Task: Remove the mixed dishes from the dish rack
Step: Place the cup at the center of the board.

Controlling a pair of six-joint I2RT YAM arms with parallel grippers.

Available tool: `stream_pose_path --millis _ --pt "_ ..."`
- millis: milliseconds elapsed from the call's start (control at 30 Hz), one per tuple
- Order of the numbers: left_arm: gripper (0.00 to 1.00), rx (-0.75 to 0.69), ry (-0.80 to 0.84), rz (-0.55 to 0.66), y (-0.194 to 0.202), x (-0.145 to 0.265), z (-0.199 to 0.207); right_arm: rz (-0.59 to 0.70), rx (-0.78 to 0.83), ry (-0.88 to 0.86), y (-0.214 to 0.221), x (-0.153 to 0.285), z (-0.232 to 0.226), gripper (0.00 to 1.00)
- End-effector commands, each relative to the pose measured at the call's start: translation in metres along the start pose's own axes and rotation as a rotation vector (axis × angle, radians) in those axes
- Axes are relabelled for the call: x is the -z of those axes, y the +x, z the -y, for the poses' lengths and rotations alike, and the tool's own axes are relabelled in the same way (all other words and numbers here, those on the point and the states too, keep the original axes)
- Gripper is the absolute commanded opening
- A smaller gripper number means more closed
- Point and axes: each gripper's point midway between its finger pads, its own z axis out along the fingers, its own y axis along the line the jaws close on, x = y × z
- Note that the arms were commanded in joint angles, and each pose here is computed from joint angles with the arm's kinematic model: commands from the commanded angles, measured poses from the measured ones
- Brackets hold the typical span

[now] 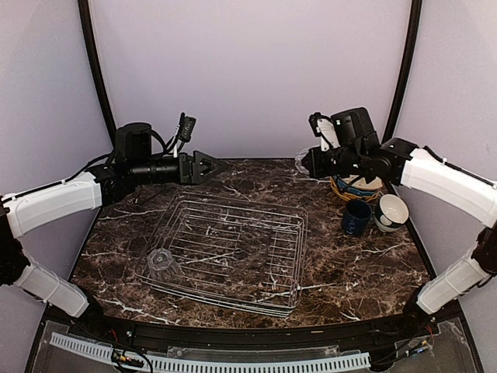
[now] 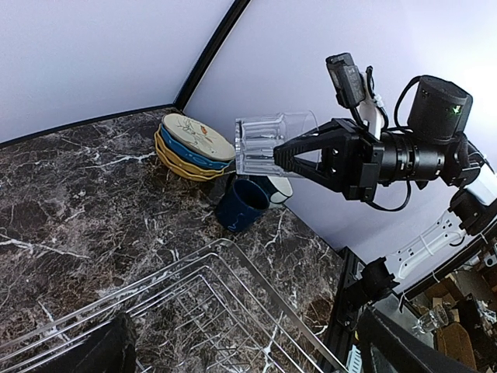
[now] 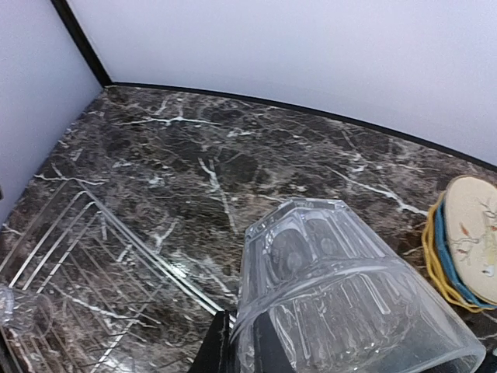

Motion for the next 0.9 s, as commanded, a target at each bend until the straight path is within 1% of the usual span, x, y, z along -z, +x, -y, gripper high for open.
stream_pose_path --millis 0,67,467,667,867 --pt "0.99 -0.011 0.003 0.000 -0.002 0.002 0.002 -0.086 0.091 0.276 0.008 -0.001 0.051 0.00" --pt "0.99 -0.007 0.002 -0.002 -0.001 0.001 0.001 -0.133 0.095 0.319 0.015 -0.007 0.064 0.00" --pt "0.99 0.003 0.011 -0.010 0.001 -0.001 0.001 -0.461 0.038 0.404 0.075 -0.063 0.129 0.00" --pt "0.99 0.003 0.011 -0.011 0.001 0.000 0.001 -0.572 0.028 0.416 0.097 -0.084 0.145 0.00" --pt "0.99 0.005 0.012 -0.014 0.002 -0.001 0.000 -0.638 0.017 0.398 0.113 -0.100 0.153 0.00"
